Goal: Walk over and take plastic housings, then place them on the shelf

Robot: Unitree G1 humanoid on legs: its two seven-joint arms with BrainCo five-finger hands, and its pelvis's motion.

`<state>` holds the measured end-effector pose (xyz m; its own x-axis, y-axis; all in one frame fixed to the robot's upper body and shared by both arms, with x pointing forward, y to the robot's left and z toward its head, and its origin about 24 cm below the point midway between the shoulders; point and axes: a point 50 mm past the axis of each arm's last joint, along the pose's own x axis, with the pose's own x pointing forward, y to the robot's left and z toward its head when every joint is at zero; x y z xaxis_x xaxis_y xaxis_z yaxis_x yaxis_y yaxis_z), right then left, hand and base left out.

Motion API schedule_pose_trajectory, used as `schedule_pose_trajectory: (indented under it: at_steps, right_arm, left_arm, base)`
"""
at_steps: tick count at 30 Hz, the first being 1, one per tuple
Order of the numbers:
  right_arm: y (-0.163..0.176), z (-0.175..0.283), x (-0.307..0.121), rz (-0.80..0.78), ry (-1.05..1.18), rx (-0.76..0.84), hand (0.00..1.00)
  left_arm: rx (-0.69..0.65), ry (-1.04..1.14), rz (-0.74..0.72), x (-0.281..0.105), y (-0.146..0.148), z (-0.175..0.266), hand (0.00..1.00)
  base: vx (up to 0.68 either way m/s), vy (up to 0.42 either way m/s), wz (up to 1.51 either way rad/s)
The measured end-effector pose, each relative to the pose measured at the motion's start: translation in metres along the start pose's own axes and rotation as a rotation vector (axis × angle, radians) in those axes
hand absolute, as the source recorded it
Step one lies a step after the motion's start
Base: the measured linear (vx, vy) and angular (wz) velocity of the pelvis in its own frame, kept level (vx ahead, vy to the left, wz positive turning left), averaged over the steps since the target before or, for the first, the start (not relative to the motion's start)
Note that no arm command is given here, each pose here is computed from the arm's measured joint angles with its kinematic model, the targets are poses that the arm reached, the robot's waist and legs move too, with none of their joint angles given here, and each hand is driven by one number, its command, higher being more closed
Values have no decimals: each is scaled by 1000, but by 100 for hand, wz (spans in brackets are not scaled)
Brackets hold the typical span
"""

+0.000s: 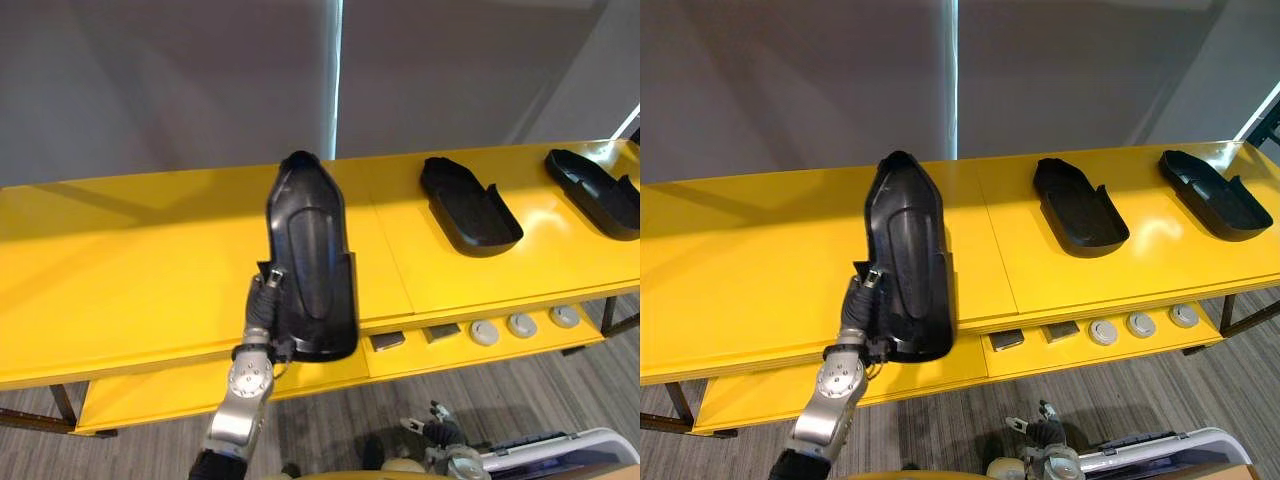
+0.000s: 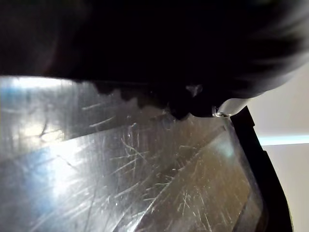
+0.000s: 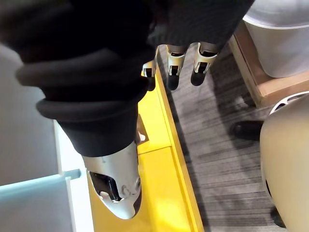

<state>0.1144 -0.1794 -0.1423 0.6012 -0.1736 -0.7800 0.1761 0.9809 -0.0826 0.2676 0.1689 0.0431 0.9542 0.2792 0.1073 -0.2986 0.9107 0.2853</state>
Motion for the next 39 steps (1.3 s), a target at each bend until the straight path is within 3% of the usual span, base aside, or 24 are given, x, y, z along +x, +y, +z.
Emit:
schedule_pose_trajectory:
  at_steps: [2, 6, 17, 18, 24, 39]
  right_arm:
    - [0, -4, -2, 17, 7, -7, 0]
    - [1, -1, -2, 21, -5, -12, 0]
    - [7, 6, -2, 56, -40, -53, 0]
    - [7, 8, -1, 58, -46, -53, 0]
    - [8, 23, 1, 58, -103, -50, 0]
    - [7, 27, 2, 52, -114, -44, 0]
  left_arm:
    - [80, -50, 62, 16, 7, 10, 100]
    - [120, -61, 103, 28, 7, 16, 100]
    - [72, 4, 264, 64, 27, 26, 100]
    - [71, 2, 296, 70, 33, 29, 0]
    - [63, -28, 376, 88, 52, 46, 0]
    - [-21, 35, 361, 96, 53, 41, 0]
  base:
    - [-142, -42, 5]
    - [-107, -26, 2]
    - [41, 12, -9]
    - [119, 15, -3]
    - [39, 14, -10]
    - [-41, 3, -2]
